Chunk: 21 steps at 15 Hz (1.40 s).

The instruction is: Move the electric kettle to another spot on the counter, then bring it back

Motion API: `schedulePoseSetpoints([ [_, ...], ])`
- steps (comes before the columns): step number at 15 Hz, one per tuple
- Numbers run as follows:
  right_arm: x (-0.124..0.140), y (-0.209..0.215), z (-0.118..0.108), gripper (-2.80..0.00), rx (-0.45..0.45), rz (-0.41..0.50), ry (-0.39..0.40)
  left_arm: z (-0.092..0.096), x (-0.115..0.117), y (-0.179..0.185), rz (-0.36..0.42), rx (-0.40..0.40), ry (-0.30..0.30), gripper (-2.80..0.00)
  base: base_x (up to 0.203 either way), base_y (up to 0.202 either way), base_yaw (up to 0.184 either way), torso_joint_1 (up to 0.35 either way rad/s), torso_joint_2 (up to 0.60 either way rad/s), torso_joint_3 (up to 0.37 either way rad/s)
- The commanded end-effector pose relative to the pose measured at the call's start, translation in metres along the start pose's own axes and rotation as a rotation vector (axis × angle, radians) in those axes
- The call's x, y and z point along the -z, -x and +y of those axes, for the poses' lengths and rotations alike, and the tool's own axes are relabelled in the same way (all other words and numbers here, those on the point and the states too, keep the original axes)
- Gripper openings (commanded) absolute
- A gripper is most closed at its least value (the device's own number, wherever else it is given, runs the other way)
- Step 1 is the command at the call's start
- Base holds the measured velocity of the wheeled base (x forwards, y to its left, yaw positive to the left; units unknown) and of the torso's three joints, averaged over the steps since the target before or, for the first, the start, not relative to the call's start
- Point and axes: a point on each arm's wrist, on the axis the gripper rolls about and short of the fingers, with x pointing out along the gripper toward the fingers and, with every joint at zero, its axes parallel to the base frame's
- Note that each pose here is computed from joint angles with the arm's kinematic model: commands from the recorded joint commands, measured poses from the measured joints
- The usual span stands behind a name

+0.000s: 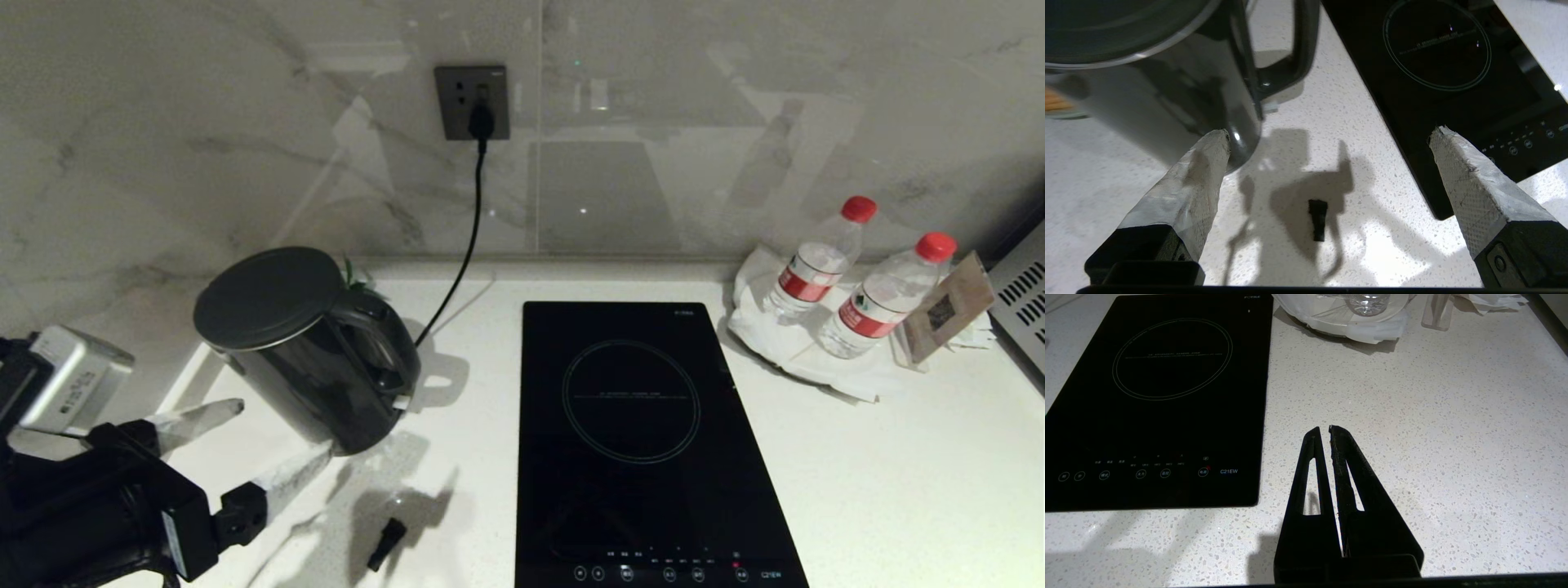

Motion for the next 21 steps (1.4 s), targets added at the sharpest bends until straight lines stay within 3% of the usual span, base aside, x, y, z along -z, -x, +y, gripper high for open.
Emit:
schedulePoseSetpoints([
  [1,0.000,0.000,0.000,-2.80,-0.001,0.001,0.000,-0.014,0.018,-0.018,0.077,0.061,-0.025,0.00,0.000,0.000,0.000,0.000,0.00,0.000],
  [4,0.000,0.000,0.000,-2.80,-0.001,0.001,0.000,-0.023,0.022,-0.020,0.100,0.115,0.001,0.00,0.000,0.000,0.000,0.000,0.00,0.000],
  [7,0.000,0.000,0.000,-2.80,-0.001,0.001,0.000,-0.036,0.034,-0.031,0.181,0.173,-0.022,0.00,0.000,0.000,0.000,0.000,0.00,0.000],
  [12,0.000,0.000,0.000,-2.80,-0.001,-0.001,0.000,-0.053,0.043,-0.068,0.267,0.137,-0.027,0.00,0.000,0.000,0.000,0.000,0.00,0.000],
  [16,0.000,0.000,0.000,-2.80,-0.001,-0.001,0.000,-0.078,0.061,-0.122,0.186,-0.003,0.000,0.00,0.000,0.000,0.000,0.000,0.00,0.000],
  [18,0.000,0.000,0.000,-2.80,-0.001,0.001,0.000,-0.097,0.071,-0.134,0.141,-0.007,-0.002,0.00,0.000,0.000,0.000,0.000,0.00,0.000],
  [21,0.000,0.000,0.000,-2.80,-0.001,0.001,0.000,-0.108,0.080,-0.132,0.156,0.010,-0.022,0.00,0.000,0.000,0.000,0.000,0.00,0.000],
])
